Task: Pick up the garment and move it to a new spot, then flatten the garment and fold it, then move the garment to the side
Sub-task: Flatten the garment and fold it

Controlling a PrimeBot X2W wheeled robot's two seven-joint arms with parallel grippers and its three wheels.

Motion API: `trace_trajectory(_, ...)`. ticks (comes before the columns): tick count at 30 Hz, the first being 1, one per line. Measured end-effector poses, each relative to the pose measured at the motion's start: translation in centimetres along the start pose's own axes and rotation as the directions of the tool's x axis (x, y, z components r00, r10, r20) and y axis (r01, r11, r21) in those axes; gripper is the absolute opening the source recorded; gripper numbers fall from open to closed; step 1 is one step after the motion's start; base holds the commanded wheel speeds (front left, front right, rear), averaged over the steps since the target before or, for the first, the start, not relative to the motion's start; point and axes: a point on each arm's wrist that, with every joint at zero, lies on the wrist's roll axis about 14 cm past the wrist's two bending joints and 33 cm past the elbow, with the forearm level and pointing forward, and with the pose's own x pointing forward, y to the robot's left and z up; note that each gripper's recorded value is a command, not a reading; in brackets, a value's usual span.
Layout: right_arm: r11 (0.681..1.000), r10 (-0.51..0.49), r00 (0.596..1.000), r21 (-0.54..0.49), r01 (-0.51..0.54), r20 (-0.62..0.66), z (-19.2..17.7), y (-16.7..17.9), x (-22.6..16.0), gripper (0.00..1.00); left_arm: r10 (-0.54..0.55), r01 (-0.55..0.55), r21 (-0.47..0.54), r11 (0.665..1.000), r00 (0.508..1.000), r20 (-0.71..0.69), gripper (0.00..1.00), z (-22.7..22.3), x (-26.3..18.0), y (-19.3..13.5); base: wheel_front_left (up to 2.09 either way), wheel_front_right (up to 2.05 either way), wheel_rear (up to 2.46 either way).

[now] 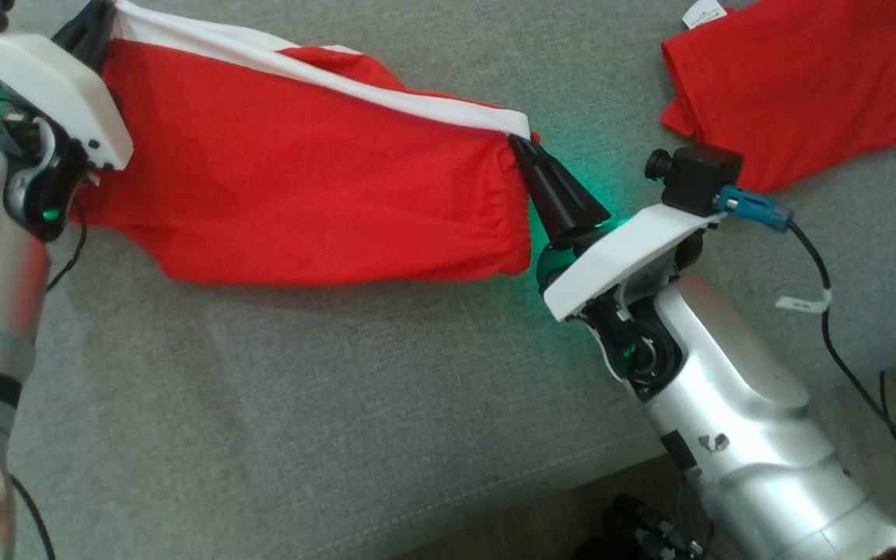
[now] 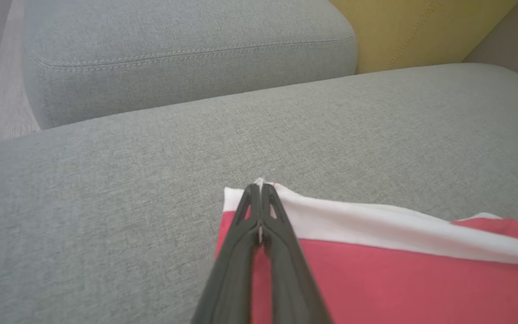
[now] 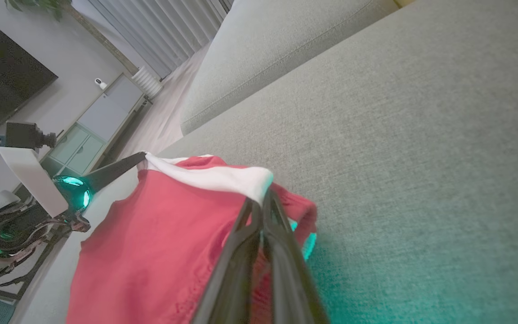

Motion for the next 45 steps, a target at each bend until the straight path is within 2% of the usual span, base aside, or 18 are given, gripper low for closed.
trace_trajectory(1, 1.0, -0.003, 1.0, 0.002, 0.003, -0.003, -0.1, -0.1, 0.1, 0.1, -0.002, 0.002, -0.003, 1.0, 1.0, -0.007, 0.0, -0.2, 0.2, 0.0, 0.0, 0.0, 0.0)
trace_trajectory(2, 1.0, -0.004, 1.0, 0.004, 0.004, -0.002, -0.2, -0.2, 0.2, 0.48, -0.003, 0.003, -0.01, 1.0, 1.0, -0.011, 0.0, -0.4, 0.4, 0.1, 0.0, 0.0, 0.0)
trace_trajectory(3, 1.0, -0.004, 1.0, 0.002, 0.004, -0.003, -0.2, -0.2, 0.3, 0.9, 0.002, -0.003, -0.025, 1.0, 1.0, -0.023, 0.29, -0.6, 0.5, 0.3, 0.0, 0.0, 0.0)
trace_trajectory(4, 1.0, 0.0, 1.0, 0.0, 0.0, 0.006, -0.1, -0.2, 0.5, 1.0, 0.007, -0.008, -0.038, 0.999, 0.999, -0.032, 0.68, -0.9, 0.5, 0.5, 0.0, 0.0, 0.0)
trace_trajectory(5, 1.0, 0.004, 1.0, -0.006, -0.004, 0.017, 0.1, 0.0, 0.6, 1.0, 0.014, -0.016, -0.05, 0.999, 0.999, -0.04, 1.0, -1.3, 0.4, 0.8, 0.0, 0.0, 0.0)
trace_trajectory(8, 0.997, 0.012, 0.998, -0.071, -0.007, 0.061, 0.9, 0.0, 0.8, 1.0, 0.027, -0.028, -0.052, 0.998, 0.999, -0.022, 1.0, -1.3, 0.1, 1.2, 0.0, 0.0, 0.0)
trace_trajectory(12, 0.982, 0.033, 0.992, -0.19, -0.01, 0.121, 2.2, 0.3, 0.9, 1.0, 0.083, -0.08, -0.04, 0.996, 0.991, 0.105, 1.0, 0.7, -0.9, 2.5, 0.0, 0.0, 0.0)
trace_trajectory(15, 0.962, 0.041, 0.984, -0.273, 0.008, 0.174, 3.9, 0.3, 0.9, 1.0, 0.154, -0.147, -0.05, 0.988, 0.965, 0.214, 1.0, 2.3, -2.4, 3.8, 0.0, 0.0, 0.0)
trace_trajectory(19, 0.932, 0.041, 0.967, -0.358, 0.053, 0.25, 6.0, -0.2, -0.1, 1.0, 0.236, -0.226, -0.067, 0.972, 0.927, 0.29, 1.0, 3.3, -4.9, 4.8, 0.0, 0.0, 0.0)
trace_trajectory(22, 0.915, 0.036, 0.958, -0.394, 0.083, 0.286, 6.7, -0.5, -1.1, 1.0, 0.277, -0.264, -0.089, 0.961, 0.88, 0.386, 1.0, 5.2, -7.7, 4.8, 0.0, 0.0, 0.0)
trace_trajectory(26, 0.902, 0.029, 0.948, -0.417, 0.112, 0.318, 7.5, -0.2, -2.2, 1.0, 0.319, -0.311, -0.095, 0.946, 0.833, 0.453, 1.0, 5.1, -11.9, 4.5, 0.0, 0.0, 0.0)
trace_trajectory(34, 0.891, 0.008, 0.947, -0.432, 0.14, 0.322, 7.8, 0.6, -4.9, 1.0, 0.371, -0.363, -0.104, 0.926, 0.819, 0.438, 1.0, 1.0, -18.7, 2.5, 0.0, 0.0, 0.0)
trace_trajectory(45, 0.904, -0.037, 0.958, -0.399, 0.153, 0.283, 6.1, 0.6, -7.5, 1.0, 0.397, -0.392, -0.102, 0.914, 0.815, 0.422, 1.0, -0.9, -22.2, 1.3, 0.0, 0.0, 0.0)
